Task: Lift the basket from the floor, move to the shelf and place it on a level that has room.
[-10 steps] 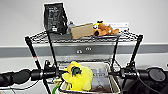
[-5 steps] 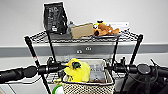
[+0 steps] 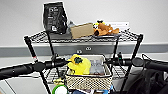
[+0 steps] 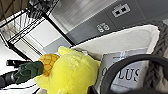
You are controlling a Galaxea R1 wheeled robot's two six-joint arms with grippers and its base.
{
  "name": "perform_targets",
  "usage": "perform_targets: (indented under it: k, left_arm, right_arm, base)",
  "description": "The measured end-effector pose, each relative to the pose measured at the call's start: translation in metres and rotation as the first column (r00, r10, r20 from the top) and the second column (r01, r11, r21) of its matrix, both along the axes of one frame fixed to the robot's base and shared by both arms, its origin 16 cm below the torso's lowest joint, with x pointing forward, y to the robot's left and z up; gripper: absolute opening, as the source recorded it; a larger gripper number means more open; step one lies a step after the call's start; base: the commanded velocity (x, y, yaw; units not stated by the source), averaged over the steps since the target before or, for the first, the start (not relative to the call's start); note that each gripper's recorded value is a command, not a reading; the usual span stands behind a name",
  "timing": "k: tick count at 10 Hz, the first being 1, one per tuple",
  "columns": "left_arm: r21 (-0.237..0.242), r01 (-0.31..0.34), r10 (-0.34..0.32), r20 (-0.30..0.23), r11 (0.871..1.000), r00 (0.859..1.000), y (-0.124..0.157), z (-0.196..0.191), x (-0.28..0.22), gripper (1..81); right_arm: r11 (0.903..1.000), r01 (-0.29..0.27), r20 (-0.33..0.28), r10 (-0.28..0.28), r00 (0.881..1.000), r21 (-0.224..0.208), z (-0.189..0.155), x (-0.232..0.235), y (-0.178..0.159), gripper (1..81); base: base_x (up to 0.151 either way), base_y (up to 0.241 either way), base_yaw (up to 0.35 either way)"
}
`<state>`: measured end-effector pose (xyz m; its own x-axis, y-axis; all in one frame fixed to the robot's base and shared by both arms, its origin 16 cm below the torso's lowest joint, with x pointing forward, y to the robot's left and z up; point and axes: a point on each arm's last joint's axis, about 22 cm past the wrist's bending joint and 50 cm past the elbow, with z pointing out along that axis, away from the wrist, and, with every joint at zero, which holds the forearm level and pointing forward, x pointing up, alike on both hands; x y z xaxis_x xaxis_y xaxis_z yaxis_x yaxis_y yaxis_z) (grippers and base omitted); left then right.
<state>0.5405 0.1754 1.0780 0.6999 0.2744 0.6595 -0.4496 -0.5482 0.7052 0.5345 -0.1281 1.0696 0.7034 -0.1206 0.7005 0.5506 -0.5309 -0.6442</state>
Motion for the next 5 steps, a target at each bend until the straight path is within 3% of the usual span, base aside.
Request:
perform_targets:
  k: [2,5]
  left_arm:
    - [0.026,-0.030,0.029,0.024,0.999,0.999,0.005,0.003,0.026,1.0]
    - [0.074,-0.055,0.054,0.025,0.996,0.998,-0.001,0.000,0.064,1.0]
  right_arm:
    - [0.9992,0.008,0.017,-0.007,1.000,-0.039,-0.002,0.022,0.004,1.0]
    - [0.9933,0.061,0.029,-0.059,0.998,-0.097,-0.016,0.063,-0.004,1.0]
  base:
    - [0.000,0.000,0.000]
    - [0.000,0.000,0.000]
